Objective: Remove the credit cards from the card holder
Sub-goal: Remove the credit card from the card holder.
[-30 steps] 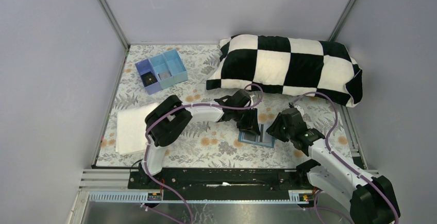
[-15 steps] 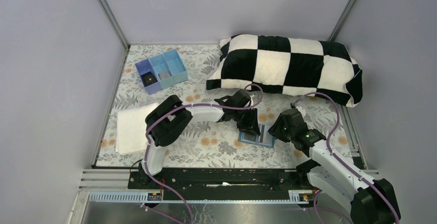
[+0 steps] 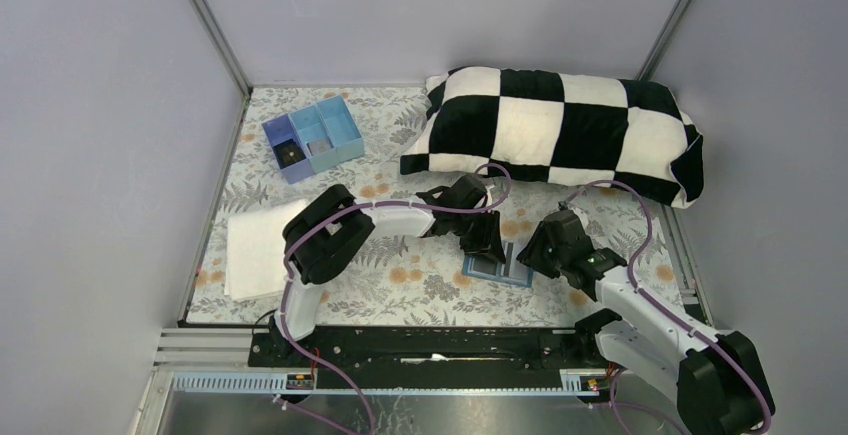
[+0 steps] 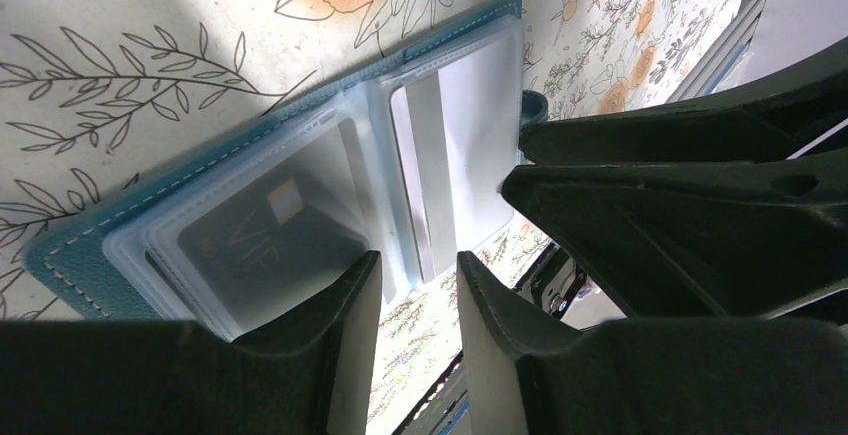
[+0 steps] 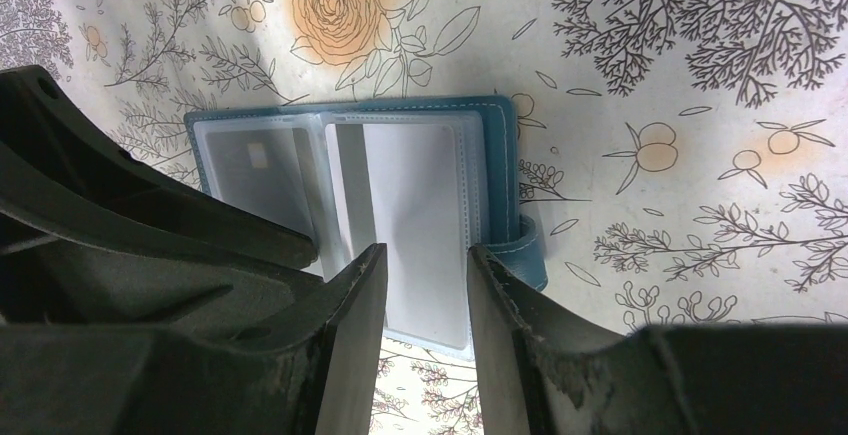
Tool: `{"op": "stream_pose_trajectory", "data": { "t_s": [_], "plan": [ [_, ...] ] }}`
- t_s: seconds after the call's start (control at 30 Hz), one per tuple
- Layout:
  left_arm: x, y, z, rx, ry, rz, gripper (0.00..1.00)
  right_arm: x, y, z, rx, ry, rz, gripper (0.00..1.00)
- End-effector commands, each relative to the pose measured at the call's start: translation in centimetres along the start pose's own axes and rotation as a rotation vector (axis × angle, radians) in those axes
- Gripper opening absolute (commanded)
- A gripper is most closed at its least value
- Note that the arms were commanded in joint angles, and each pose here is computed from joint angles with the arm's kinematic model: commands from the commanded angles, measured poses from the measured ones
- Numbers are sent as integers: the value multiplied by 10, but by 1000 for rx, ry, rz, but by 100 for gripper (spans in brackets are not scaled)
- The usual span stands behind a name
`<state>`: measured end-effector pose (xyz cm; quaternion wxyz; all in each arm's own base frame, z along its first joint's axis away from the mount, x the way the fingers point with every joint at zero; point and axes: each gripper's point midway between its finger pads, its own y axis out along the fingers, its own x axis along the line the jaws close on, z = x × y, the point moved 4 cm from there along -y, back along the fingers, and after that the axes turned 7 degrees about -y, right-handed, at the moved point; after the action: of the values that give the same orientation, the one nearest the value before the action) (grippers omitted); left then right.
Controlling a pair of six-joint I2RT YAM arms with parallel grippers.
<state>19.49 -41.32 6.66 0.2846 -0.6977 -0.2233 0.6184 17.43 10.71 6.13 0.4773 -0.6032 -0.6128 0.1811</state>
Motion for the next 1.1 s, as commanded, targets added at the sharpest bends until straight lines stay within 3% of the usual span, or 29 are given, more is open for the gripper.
{"op": "stream_pose_trajectory", "data": {
  "t_s": [0.0, 0.33, 0.73, 1.07],
  "plan": [
    [-4, 4, -3, -5, 18, 22, 38, 3, 3, -2, -10, 3, -20, 42],
    [-2, 5, -2, -1, 13, 21, 36, 2, 6, 3, 13, 1, -31, 41],
    [-1, 6, -3, -10, -3, 42, 31, 0, 9, 9, 28, 14, -35, 31],
    [2, 8, -3, -4, -8, 40, 32, 1, 9, 9, 25, 16, -38, 29]
  ]
}}
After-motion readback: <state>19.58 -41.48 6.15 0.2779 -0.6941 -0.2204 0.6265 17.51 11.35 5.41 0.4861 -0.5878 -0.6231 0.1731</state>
